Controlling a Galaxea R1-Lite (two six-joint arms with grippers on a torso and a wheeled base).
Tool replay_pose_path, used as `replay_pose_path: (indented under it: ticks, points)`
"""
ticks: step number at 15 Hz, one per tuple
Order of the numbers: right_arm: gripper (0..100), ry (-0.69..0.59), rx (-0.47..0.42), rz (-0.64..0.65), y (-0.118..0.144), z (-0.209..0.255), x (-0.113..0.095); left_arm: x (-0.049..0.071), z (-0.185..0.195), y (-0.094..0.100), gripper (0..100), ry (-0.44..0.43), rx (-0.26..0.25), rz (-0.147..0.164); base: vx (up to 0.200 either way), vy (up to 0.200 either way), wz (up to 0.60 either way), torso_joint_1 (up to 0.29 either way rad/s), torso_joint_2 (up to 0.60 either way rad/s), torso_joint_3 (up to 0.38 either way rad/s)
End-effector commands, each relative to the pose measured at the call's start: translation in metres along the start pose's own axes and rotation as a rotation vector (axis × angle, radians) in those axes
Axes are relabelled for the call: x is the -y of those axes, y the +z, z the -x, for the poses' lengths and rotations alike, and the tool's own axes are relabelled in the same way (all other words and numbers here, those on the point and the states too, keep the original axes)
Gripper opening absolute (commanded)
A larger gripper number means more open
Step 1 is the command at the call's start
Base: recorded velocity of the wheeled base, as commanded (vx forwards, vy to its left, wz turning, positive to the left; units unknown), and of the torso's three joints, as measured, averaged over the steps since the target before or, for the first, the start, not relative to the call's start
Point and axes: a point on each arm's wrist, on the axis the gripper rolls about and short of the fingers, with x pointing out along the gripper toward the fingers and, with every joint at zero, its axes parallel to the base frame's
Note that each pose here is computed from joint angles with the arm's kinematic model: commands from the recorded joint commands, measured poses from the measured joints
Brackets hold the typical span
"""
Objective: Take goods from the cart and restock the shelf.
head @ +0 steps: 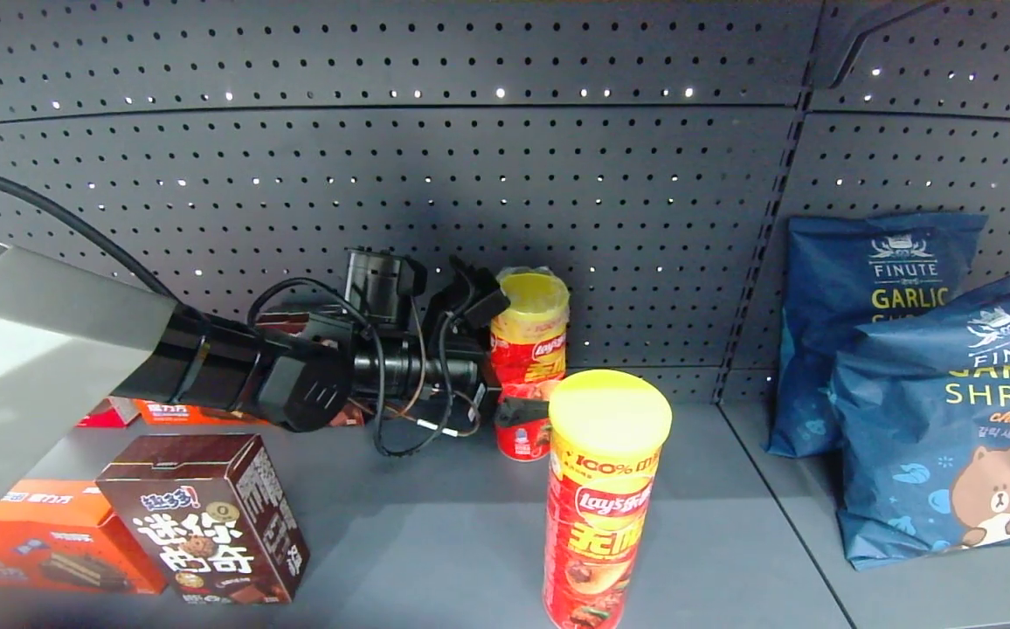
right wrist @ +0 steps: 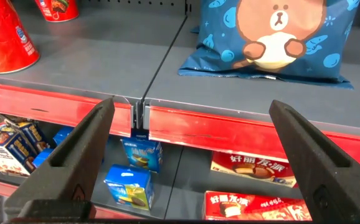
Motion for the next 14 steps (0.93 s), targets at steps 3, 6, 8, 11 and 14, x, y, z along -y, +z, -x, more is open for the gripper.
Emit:
replay_pose_path:
  ticks: [3,6,8,11,14]
  points:
    - [100,0.001,-0.002,0.000,0.000,0.000,0.000,0.005,0.026,0.003,100,0.088,-0.016,0.002,0.000,0.000,0.00,0.000,0.00,0.000]
    - [100,0.001,-0.002,0.000,0.000,0.000,0.000,0.020,0.047,0.000,100,0.132,-0.040,0.011,0.000,0.000,0.00,0.000,0.00,0.000]
    - [100,0.001,-0.002,0.000,0.000,0.000,0.000,0.028,0.052,-0.009,100,0.159,-0.053,0.016,0.000,0.000,0.00,0.000,0.00,0.000]
    - [100,0.001,-0.002,0.000,0.000,0.000,0.000,0.032,0.053,-0.013,100,0.202,-0.055,0.013,0.000,0.000,0.00,0.000,0.00,0.000]
    - [100,0.001,-0.002,0.000,0.000,0.000,0.000,0.029,0.050,-0.014,100,0.277,-0.078,0.011,0.000,0.000,0.00,0.000,0.00,0.000]
